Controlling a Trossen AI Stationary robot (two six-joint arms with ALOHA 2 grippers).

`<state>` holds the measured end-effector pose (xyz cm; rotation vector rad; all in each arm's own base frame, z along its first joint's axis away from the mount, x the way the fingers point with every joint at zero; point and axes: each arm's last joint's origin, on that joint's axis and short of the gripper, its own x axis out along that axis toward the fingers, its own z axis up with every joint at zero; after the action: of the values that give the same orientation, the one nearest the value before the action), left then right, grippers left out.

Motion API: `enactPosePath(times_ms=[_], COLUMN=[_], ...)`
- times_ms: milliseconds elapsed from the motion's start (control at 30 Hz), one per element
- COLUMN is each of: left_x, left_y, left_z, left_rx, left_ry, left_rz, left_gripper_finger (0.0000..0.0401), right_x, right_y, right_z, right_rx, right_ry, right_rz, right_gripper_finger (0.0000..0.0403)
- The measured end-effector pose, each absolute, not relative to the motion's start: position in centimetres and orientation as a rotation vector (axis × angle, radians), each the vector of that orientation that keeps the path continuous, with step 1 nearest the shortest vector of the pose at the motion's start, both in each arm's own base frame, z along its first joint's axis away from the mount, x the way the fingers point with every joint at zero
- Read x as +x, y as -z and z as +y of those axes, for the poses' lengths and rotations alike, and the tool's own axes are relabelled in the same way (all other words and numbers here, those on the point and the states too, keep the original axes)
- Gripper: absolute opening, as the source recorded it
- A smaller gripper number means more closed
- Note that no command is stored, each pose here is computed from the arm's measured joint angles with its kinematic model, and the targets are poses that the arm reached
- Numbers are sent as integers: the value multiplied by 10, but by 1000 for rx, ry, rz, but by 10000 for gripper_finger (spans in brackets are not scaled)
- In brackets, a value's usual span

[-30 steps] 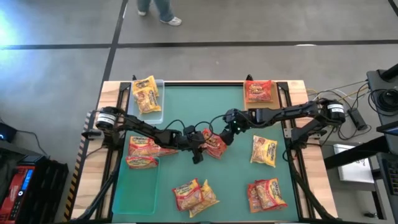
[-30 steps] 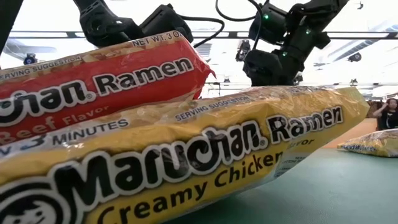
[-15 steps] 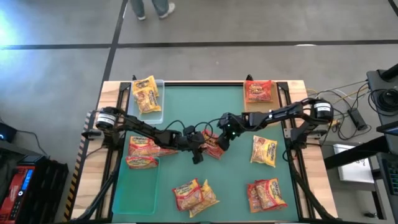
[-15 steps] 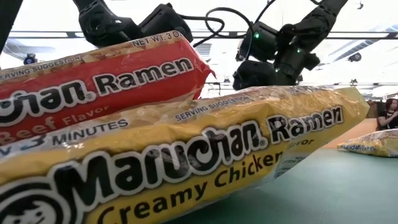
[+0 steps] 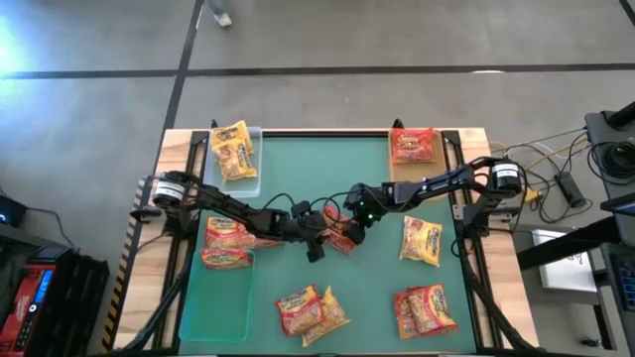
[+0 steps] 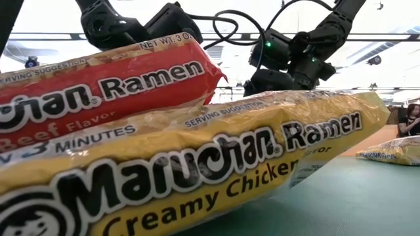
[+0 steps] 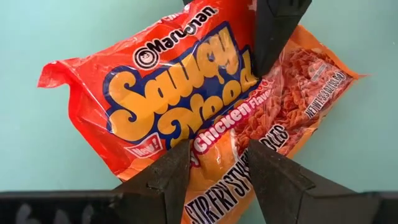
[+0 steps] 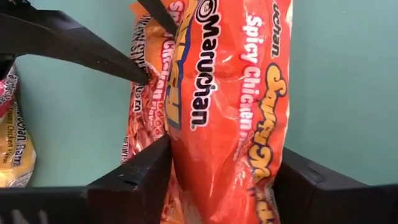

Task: Sort Maruchan noodles
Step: Put the orange noodle pack into the orange bin

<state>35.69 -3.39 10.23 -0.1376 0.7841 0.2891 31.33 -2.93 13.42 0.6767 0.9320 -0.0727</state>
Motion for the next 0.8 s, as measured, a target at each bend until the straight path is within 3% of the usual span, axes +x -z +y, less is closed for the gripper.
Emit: enactPosePath(times_ms=[333, 800], left_x=[349, 337], left_y=[-132, -151], left_z=[-44, -45], left_rx=[-117, -123], left_ry=[-234, -249], left_rz=[753, 789], left_gripper_finger=[142, 142], right_x=[313, 306], right_y=[-137, -144], right_z=[-28, -30], right_rx=[671, 628], right_ry=[42, 41], right_rz=[931, 959], right_gripper_finger=[124, 114])
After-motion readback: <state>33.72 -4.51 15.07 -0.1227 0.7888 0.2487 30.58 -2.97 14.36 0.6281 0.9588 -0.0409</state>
